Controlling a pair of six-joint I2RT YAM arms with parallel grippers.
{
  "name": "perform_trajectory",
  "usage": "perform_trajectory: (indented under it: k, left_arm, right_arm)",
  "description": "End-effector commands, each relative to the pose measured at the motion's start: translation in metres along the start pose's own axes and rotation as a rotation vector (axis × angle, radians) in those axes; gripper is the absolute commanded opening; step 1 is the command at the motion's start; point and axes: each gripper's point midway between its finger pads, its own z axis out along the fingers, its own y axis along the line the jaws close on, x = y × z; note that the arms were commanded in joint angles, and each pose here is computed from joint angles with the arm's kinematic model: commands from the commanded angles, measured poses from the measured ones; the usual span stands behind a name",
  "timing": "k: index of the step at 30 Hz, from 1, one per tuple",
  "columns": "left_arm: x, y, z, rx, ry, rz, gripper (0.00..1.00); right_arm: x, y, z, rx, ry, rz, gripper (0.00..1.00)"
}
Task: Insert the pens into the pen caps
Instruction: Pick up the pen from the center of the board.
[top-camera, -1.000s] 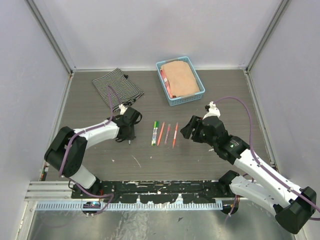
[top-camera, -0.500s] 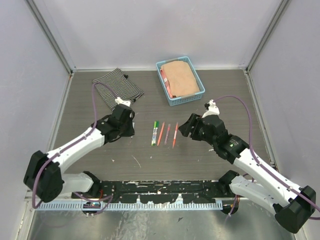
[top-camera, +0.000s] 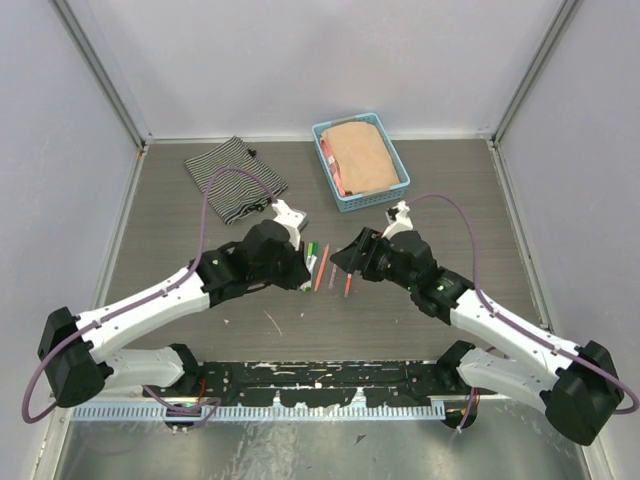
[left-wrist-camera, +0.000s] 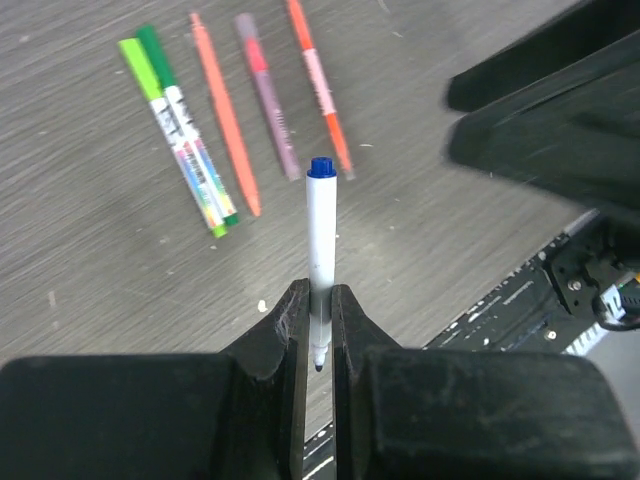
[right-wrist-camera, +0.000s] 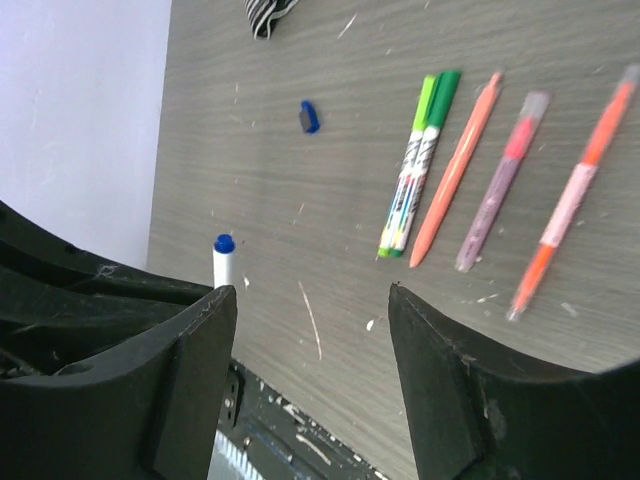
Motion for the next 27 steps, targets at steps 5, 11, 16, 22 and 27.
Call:
perform_trajectory:
  k: [5,11,16,22,27]
  left_arm:
    - [-0.013,-0.044,0.003,0.107,-0.037,0.051,0.15]
    - [-0.009,-0.046,0.005,0.111,-0.027,0.07,0.15]
    - [-0.008,-0.05,0.003,0.128,-0.032,0.084,0.15]
    - [-0.008,-0.056,-0.002,0.157,-0.048,0.1,0.15]
    - [-0.006,-0.058,-0.003,0.166,-0.05,0.115,0.15]
  right_arm:
    - [0.01,0.046,0.008,-0.137,-0.008,0.027,0.65]
    - [0.015,0.052,0.007,-0.154,-0.002,0.037,0.59]
    - [0.018,0.054,0.01,-0.16,0.014,0.042,0.52]
    - [0.017,0.054,0.011,-0.155,0.007,0.047,0.44]
    - [0.016,0.054,0.01,-0.155,0.002,0.044,0.29]
